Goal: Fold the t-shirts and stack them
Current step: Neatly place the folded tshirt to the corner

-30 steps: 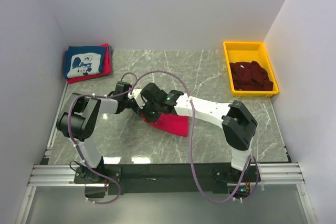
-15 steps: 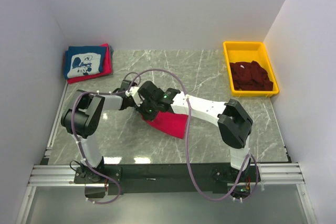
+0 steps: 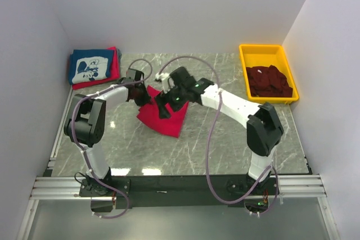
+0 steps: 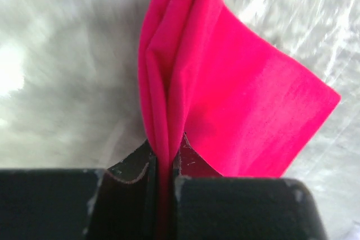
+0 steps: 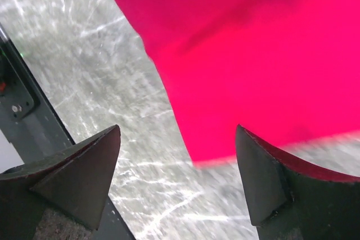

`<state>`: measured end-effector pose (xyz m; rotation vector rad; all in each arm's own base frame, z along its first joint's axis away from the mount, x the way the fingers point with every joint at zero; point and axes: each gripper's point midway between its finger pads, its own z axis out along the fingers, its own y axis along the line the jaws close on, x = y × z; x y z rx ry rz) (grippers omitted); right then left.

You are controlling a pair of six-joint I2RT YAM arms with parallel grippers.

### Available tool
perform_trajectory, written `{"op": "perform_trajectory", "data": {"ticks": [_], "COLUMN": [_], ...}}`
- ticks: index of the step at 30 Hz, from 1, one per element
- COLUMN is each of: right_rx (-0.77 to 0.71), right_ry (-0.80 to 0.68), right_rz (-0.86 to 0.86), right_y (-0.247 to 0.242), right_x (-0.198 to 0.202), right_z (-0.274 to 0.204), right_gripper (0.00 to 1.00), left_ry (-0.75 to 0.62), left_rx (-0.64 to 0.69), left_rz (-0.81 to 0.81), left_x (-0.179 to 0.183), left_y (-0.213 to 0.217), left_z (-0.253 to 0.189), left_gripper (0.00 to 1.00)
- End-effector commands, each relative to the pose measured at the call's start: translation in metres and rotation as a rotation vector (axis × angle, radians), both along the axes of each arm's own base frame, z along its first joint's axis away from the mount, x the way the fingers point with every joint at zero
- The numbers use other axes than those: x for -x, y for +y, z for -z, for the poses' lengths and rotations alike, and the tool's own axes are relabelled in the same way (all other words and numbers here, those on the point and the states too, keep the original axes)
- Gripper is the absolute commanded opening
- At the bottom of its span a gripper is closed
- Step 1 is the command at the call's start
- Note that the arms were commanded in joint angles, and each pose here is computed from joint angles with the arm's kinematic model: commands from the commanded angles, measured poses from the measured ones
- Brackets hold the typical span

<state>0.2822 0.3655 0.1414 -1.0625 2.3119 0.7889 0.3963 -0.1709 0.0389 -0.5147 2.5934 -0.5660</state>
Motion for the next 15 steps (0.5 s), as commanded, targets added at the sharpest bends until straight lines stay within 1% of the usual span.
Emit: {"op": "perform_trajectory", "data": {"ticks": [1, 3, 4, 6, 7, 8, 9, 10, 12, 13, 15], "right_rx": [-0.109, -0.096, -0.086, -0.080, -0.073, -0.069, -0.064, -0.058, -0.055, -0.056, -0.053], "right_ry": [-0.058, -0.057, -0.076, -0.081, -0.073, -0.066, -0.063, -0.063, -0.060, -0.064, -0.060], "right_rz": [0.026, 0.082, 0.078, 0.114, 0.116, 0.121, 0.128, 0.128, 0.131, 0.128, 0.128], "right_y": [-0.018, -0.038, -0.044, -0.060, -0.064, -0.068, -0.071, -0.073, -0.075, -0.075, -0.075], "right_x": [-0.009, -0.022, -0.026, -0.036, -0.036, -0.037, -0.039, -0.039, -0.038, -0.039, -0.039], "right_z": [-0.057, -0.053, -0.052, -0.051, -0.049, -0.048, -0.048, -0.047, -0.045, -0.046, -0.046], "right_gripper": [0.89, 0.90, 0.90, 0.91, 0.91, 0.91, 0.91, 0.91, 0.92, 0.92, 0.92], "left_ry": [-0.186, -0.202, -0.244, -0.239, -0.275, -0.284, -0.280, -0.341, -0.356, -0.419, -0.424], "left_rx": [-0.218, -0.265, -0.293, -0.302, -0.302, -0.304, -0.309, -0.325, -0.332, -0.358, -0.381], "left_rz": [0.096, 0.107, 0.138, 0.115, 0.122, 0.103, 0.110, 0.134, 0.150, 0.172, 0.183], "left_x": [-0.048, -0.064, -0.079, -0.095, -0.109, -0.119, -0.128, -0.145, -0.161, -0.176, -0.187], "left_y": [0.032, 0.045, 0.050, 0.072, 0.078, 0.092, 0.098, 0.102, 0.117, 0.121, 0.131], "left_z": [-0.037, -0.041, -0.056, -0.057, -0.071, -0.077, -0.072, -0.094, -0.096, -0.119, -0.121], "left_gripper": [0.00, 0.00, 0.00, 0.00, 0.00, 0.00, 0.00, 0.00, 0.00, 0.00, 0.00]}}
